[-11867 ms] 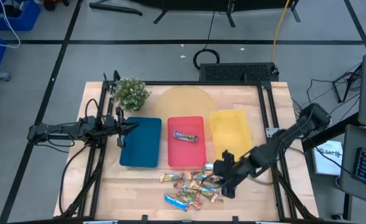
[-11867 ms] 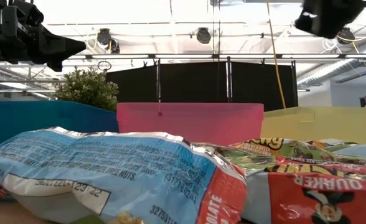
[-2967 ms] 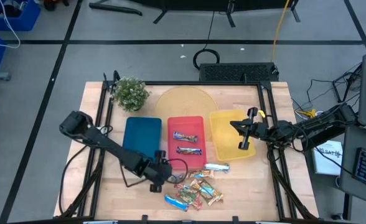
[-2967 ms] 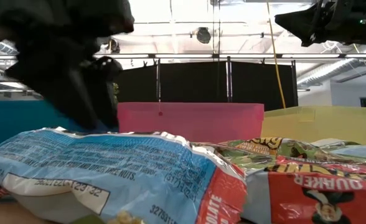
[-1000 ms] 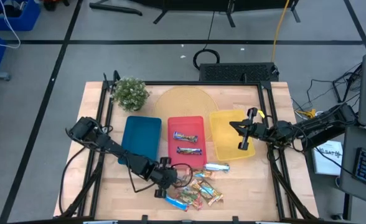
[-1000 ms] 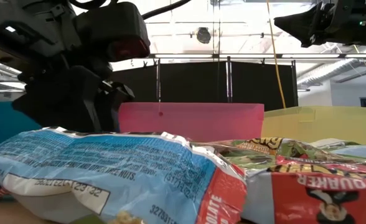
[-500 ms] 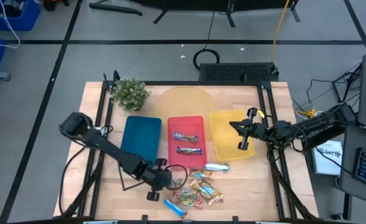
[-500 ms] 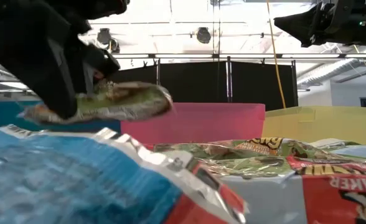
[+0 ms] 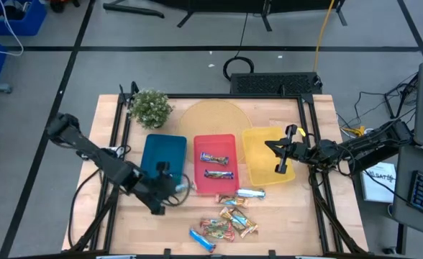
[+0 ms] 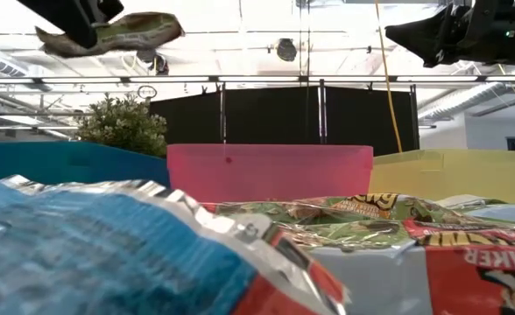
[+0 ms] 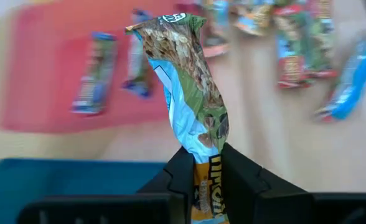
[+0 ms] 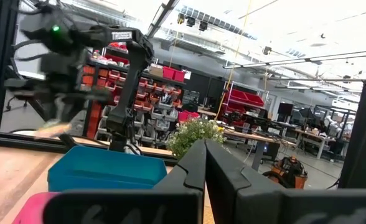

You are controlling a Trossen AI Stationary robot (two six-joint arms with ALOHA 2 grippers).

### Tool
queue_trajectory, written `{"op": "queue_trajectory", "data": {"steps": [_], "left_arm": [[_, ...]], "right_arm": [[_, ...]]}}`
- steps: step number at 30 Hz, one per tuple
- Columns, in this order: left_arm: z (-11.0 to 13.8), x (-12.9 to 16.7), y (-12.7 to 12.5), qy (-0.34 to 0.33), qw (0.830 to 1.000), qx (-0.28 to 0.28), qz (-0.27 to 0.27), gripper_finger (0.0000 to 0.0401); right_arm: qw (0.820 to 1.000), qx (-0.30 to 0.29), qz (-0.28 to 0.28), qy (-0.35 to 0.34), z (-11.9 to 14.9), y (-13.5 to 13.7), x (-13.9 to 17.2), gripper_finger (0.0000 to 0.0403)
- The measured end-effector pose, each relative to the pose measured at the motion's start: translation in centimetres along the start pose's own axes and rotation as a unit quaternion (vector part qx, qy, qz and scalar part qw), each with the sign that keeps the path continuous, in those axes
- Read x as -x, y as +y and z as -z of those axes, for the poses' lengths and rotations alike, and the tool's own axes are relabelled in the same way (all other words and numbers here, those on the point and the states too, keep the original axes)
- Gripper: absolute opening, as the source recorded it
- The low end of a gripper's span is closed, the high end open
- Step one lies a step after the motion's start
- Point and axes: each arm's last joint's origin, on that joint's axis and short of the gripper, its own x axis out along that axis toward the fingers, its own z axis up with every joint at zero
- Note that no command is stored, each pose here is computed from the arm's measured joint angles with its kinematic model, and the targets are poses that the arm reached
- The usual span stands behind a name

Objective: Pick and place Granola Bars by type
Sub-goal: Put the yellow granola bar into the blue bin

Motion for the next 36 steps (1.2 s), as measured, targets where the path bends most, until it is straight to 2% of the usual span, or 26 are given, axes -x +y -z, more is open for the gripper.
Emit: {"op": "queue_trajectory", "data": {"steps": [5, 10, 14, 20, 23, 26, 29, 36], "left_arm": [[1.0, 1.8, 2.0, 0.025, 0.998, -0.014, -0.054, 0.006], [1.7, 1.6, 3.2, 0.058, 0.994, -0.017, -0.095, 0.0059], [3.0, 0.3, 4.0, 0.092, 0.989, -0.042, -0.111, 0.0059], [6.7, -2.3, 5.2, 0.17, 0.97, -0.112, -0.134, 0.0059], [8.0, -3.6, 6.0, 0.187, 0.965, -0.111, -0.144, 0.0059], [8.1, -4.5, 6.3, 0.163, 0.972, -0.115, -0.127, 0.0059], [8.8, -5.2, 6.9, 0.175, 0.968, -0.122, -0.132, 0.006], [9.8, -6.1, 8.5, 0.195, 0.965, -0.096, -0.148, 0.006]], "right_arm": [[1.0, 0.0, 0.0, 0.0, 0.0, 0.0, 0.0, 0.0], [1.0, -0.008, -0.001, 0.003, 0.1, 0.0, 0.0, 0.0], [1.0, -0.011, -0.002, 0.006, 0.1, 0.0, 0.0, 0.0], [1.0, -0.018, -0.004, 0.013, 0.3, 0.1, 0.0, 0.0], [1.0, -0.021, -0.004, 0.013, 0.3, 0.1, 0.0, 0.0], [1.0, -0.021, -0.004, 0.013, 0.3, 0.1, 0.0, 0.0], [1.0, -0.021, -0.004, 0.012, 0.3, 0.1, 0.0, 0.0], [0.999, -0.029, -0.004, 0.013, 0.3, 0.1, 0.0, 0.0]]}}
